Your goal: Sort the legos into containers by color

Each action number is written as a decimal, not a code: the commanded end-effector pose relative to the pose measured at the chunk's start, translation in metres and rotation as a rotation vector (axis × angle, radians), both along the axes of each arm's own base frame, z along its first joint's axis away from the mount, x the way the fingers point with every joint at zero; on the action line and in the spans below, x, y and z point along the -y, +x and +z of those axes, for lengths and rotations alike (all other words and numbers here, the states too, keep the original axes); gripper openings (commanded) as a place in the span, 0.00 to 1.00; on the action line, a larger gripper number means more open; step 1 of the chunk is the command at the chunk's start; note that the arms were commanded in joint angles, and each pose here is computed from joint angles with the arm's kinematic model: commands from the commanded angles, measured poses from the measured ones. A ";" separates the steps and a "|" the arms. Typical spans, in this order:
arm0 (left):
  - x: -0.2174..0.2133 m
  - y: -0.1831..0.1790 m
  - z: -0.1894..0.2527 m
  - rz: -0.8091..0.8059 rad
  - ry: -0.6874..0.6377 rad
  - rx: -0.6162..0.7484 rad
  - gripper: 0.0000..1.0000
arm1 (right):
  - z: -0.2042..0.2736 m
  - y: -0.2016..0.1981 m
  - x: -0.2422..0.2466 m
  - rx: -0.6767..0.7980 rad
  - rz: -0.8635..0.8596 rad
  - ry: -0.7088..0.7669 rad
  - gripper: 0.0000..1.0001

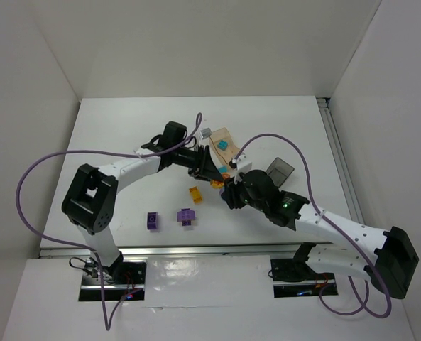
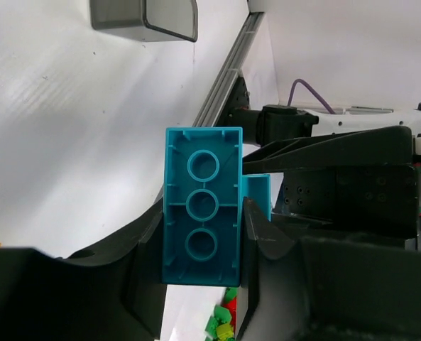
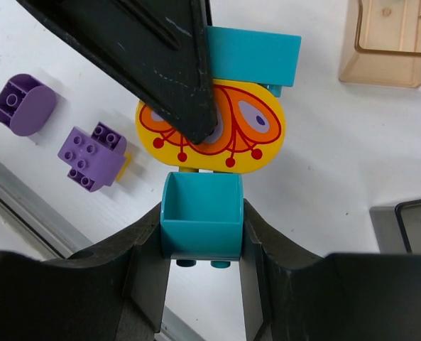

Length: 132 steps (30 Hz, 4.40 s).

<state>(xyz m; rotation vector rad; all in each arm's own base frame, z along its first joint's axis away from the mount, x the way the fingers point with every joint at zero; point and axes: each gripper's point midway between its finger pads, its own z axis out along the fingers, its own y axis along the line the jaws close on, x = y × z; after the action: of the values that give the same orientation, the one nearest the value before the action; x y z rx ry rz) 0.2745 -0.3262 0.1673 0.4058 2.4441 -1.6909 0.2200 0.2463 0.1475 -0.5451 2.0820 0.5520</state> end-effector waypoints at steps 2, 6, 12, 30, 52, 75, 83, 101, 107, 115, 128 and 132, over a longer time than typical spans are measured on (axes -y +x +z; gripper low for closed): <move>0.008 0.002 0.026 -0.051 -0.054 0.050 0.00 | 0.016 -0.001 -0.008 0.015 0.012 0.053 0.14; -0.011 0.021 0.028 0.050 0.026 0.052 0.00 | 0.027 -0.002 0.001 0.032 -0.010 0.054 0.14; -0.080 0.067 0.030 0.374 0.244 0.118 0.00 | 0.058 0.030 0.017 0.118 -0.188 0.006 0.12; -0.158 0.012 0.042 0.568 0.438 0.232 0.00 | 0.017 0.219 0.034 0.027 -0.528 -0.171 0.18; -0.105 -0.014 0.055 0.317 0.095 0.273 0.00 | 0.066 0.118 -0.014 -0.028 -0.173 0.234 0.45; -0.079 -0.060 0.113 -0.017 -0.295 0.498 0.00 | 0.121 -0.022 -0.059 -0.121 0.387 0.782 0.82; -0.078 -0.063 0.112 -0.029 -0.282 0.527 0.00 | 0.123 -0.025 -0.062 -0.137 0.458 0.828 0.78; -0.072 -0.065 0.099 -0.044 -0.262 0.504 0.00 | 0.131 -0.028 -0.070 -0.131 0.546 0.836 0.64; -0.069 -0.064 0.091 -0.045 -0.247 0.478 0.00 | 0.135 -0.029 -0.075 -0.139 0.565 0.841 0.58; -0.068 -0.058 0.080 -0.045 -0.216 0.446 0.00 | 0.130 -0.029 -0.077 -0.153 0.582 0.849 0.23; -0.066 -0.051 0.088 -0.022 -0.182 0.457 0.81 | 0.115 -0.023 -0.072 -0.157 0.524 0.800 0.05; -0.068 -0.049 0.094 -0.013 -0.187 0.475 0.78 | 0.111 -0.024 -0.070 -0.166 0.509 0.789 0.05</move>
<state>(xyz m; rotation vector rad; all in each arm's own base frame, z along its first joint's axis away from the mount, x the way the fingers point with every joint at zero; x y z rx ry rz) 0.2196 -0.2575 0.2395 0.6646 2.0127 -1.6117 0.1982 0.3177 0.2426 -0.5197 1.7342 1.6829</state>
